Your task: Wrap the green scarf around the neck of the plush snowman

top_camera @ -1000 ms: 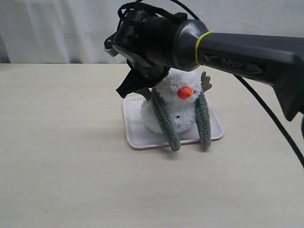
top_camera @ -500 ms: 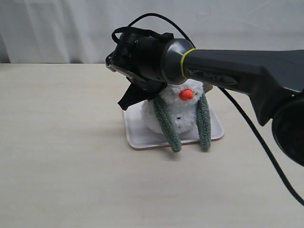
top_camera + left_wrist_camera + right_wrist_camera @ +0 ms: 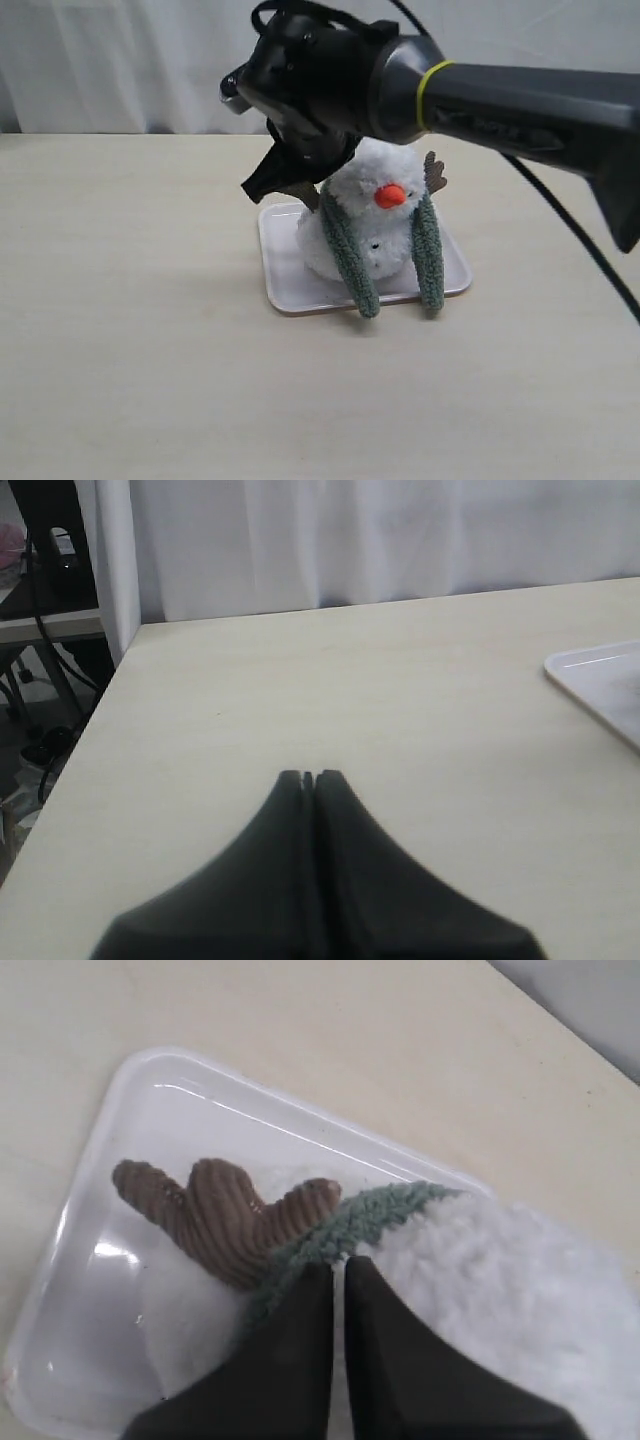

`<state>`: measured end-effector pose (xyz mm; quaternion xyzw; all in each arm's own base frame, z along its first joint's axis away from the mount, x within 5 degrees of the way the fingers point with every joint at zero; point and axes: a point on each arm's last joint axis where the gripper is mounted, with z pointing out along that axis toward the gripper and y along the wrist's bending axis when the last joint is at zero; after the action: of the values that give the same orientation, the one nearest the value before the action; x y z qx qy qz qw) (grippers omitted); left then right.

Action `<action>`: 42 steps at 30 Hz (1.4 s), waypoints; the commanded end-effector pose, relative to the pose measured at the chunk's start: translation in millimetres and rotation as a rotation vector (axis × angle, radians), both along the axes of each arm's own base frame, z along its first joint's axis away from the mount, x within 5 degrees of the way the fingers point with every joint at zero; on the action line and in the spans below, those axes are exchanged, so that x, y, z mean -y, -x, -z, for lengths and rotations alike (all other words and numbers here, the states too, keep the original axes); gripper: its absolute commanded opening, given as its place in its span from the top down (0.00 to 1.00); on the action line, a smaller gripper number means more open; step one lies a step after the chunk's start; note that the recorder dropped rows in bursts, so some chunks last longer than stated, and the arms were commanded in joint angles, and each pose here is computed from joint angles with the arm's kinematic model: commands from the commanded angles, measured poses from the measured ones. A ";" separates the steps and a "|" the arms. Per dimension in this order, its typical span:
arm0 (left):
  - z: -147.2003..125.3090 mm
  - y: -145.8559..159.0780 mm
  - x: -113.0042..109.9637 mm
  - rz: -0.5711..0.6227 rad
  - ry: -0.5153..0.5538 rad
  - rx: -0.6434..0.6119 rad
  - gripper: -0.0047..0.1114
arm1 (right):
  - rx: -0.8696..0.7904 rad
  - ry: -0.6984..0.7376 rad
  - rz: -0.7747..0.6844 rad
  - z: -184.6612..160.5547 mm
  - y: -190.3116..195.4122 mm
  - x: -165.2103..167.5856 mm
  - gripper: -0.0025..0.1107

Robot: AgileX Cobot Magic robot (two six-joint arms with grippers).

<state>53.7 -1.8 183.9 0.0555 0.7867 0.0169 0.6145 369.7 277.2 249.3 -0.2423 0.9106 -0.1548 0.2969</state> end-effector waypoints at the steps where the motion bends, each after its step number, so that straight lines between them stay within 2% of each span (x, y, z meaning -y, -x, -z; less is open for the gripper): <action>1: -0.3 -0.2 0.3 0.003 0.005 0.012 0.96 | -0.005 -0.068 -0.035 -36.2 14.6 6.5 0.94; 4: -0.3 -0.2 0.3 0.003 0.005 0.012 0.96 | 0.011 -0.097 -0.048 -49.3 27.1 16.3 0.94; 9: -0.3 -0.2 0.3 0.003 0.005 0.012 0.96 | 0.068 -0.232 -0.067 -62.2 49.8 48.2 0.94; 17: 0.0 -0.2 0.3 0.003 0.005 0.009 0.96 | 0.028 -0.353 0.046 -52.6 75.7 114.1 0.94; 20: 0.0 -0.2 0.3 0.003 0.005 0.009 0.96 | -0.013 -0.379 0.098 -41.1 80.9 134.3 0.85; 24: 0.0 -0.2 0.3 0.003 0.005 0.009 0.96 | -0.080 -0.382 0.140 -15.1 83.2 153.0 0.64; 27: 0.0 -0.2 0.3 0.003 0.005 0.009 0.96 | -0.101 -0.379 0.147 9.2 85.9 161.1 0.51; 29: 0.0 -0.2 0.3 0.003 0.005 0.009 0.96 | -0.111 -0.379 0.143 25.0 85.8 162.9 0.46; 37: 0.0 -0.2 0.3 0.003 0.005 0.009 0.96 | -0.095 -0.427 0.089 68.0 68.3 150.2 0.45; 42: 0.0 -0.2 0.3 0.003 0.005 0.009 0.96 | -0.116 -0.401 0.065 89.5 56.1 144.5 0.45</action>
<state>53.7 -1.8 183.9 0.0555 0.7867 0.0169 0.6145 305.7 130.4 167.6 -0.1427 0.9497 0.0374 0.2762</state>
